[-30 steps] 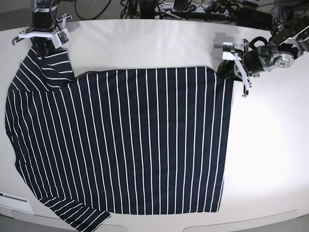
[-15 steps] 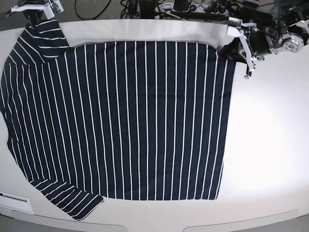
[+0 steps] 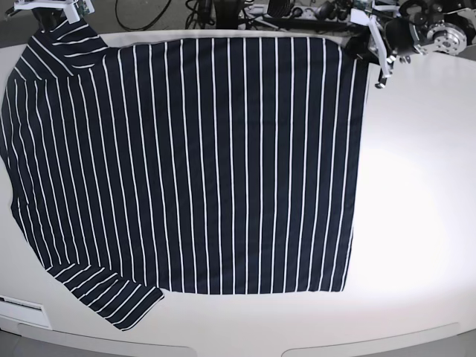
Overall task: Fold the T-shirt properly
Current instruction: 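Pull the grasped shoulder edges away from the hem with both grippers, then fold the shoulder edges back over the shirt body with both grippers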
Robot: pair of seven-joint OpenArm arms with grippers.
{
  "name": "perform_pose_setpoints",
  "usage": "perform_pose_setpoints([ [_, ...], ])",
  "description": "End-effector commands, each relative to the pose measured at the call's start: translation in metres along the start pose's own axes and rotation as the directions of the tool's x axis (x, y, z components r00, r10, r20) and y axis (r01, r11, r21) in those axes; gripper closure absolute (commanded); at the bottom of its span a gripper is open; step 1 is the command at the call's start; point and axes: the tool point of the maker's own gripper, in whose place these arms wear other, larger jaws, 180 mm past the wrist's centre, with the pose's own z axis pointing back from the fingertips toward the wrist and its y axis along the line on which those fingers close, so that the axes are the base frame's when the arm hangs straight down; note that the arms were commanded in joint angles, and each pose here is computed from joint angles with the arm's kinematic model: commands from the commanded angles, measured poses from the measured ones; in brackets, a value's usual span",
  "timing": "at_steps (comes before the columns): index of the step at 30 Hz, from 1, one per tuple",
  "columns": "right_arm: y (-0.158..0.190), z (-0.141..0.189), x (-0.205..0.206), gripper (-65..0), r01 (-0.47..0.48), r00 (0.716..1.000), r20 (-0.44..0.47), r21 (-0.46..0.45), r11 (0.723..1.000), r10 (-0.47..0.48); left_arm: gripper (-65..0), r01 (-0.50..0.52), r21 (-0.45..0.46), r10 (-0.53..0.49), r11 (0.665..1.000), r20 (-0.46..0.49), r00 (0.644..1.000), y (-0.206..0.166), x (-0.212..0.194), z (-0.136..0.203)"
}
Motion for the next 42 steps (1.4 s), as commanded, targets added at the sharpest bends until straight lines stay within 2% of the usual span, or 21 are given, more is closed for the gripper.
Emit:
perform_pose_setpoints([
  [1,-0.007,0.003,0.004,0.0,-0.003,1.0,0.018,-0.023,1.0,0.004,0.0,0.011,0.001,-0.011,1.0,-0.001,1.0,0.002,-0.001,0.005],
  [4,-0.009,0.003,0.011,0.0,0.002,0.998,0.058,-0.036,0.999,0.0,0.0,0.03,0.018,-0.03,0.999,-0.006,1.0,0.004,-0.001,0.005],
  [7,-0.024,0.006,0.025,0.0,-0.023,0.99,0.133,-0.124,0.992,0.04,0.0,0.093,0.14,-0.091,0.986,-0.026,0.996,0.028,-0.003,0.007],
  [9,-0.039,0.007,0.034,0.0,-0.041,0.984,0.164,-0.203,0.978,0.075,0.0,0.119,0.235,-0.109,0.965,-0.052,0.993,0.048,-0.006,0.01],
  [12,-0.067,-0.002,0.054,0.0,0.006,0.971,0.228,-0.309,0.951,0.068,0.0,0.116,0.37,-0.086,0.922,-0.096,0.992,0.08,-0.013,0.016],
  [16,-0.107,-0.012,0.082,0.0,0.036,0.942,0.318,-0.42,0.907,0.11,0.0,0.109,0.474,-0.066,0.874,-0.107,0.992,0.109,-0.015,0.021],
  [18,-0.125,-0.016,0.095,0.0,0.064,0.924,0.365,-0.446,0.893,0.116,0.0,0.108,0.511,-0.058,0.853,-0.113,0.992,0.12,-0.016,0.023],
  [21,-0.139,-0.029,0.111,0.0,0.097,0.907,0.411,-0.412,0.906,0.09,0.0,0.096,0.571,-0.035,0.815,-0.117,0.992,0.139,-0.018,0.027],
  [25,-0.143,-0.042,0.139,0.0,0.157,0.867,0.499,-0.297,0.942,0.013,0.0,-0.008,0.651,0.065,0.759,-0.063,0.996,0.162,-0.021,0.033],
  [28,-0.138,-0.051,0.155,0.0,0.173,0.839,0.543,-0.205,0.963,-0.035,0.0,-0.052,0.681,0.099,0.73,-0.031,0.995,0.17,-0.024,0.032],
  [31,-0.146,-0.063,0.159,0.0,0.189,0.837,0.545,-0.201,0.961,-0.051,0.0,-0.067,0.69,0.109,0.721,-0.018,0.994,0.169,-0.032,0.025],
  [33,-0.155,-0.073,0.159,0.0,0.214,0.838,0.541,-0.21,0.954,-0.069,0.0,-0.071,0.678,0.121,0.731,-0.026,0.992,0.168,-0.04,0.017],
  [35,-0.155,-0.085,0.16,0.0,0.227,0.834,0.543,-0.177,0.958,-0.097,0.0,-0.083,0.675,0.146,0.733,-0.036,0.989,0.169,-0.05,0.01],
  [38,-0.149,-0.102,0.16,0.0,0.22,0.836,0.534,-0.112,0.969,-0.128,0.0,-0.12,0.697,0.185,0.707,-0.019,0.983,0.176,-0.06,0.007],
  [42,-0.155,-0.112,0.165,0.0,0.246,0.827,0.536,-0.08,0.966,-0.167,0.0,-0.124,0.725,0.172,0.677,0.008,0.985,0.19,-0.061,0.007],
])
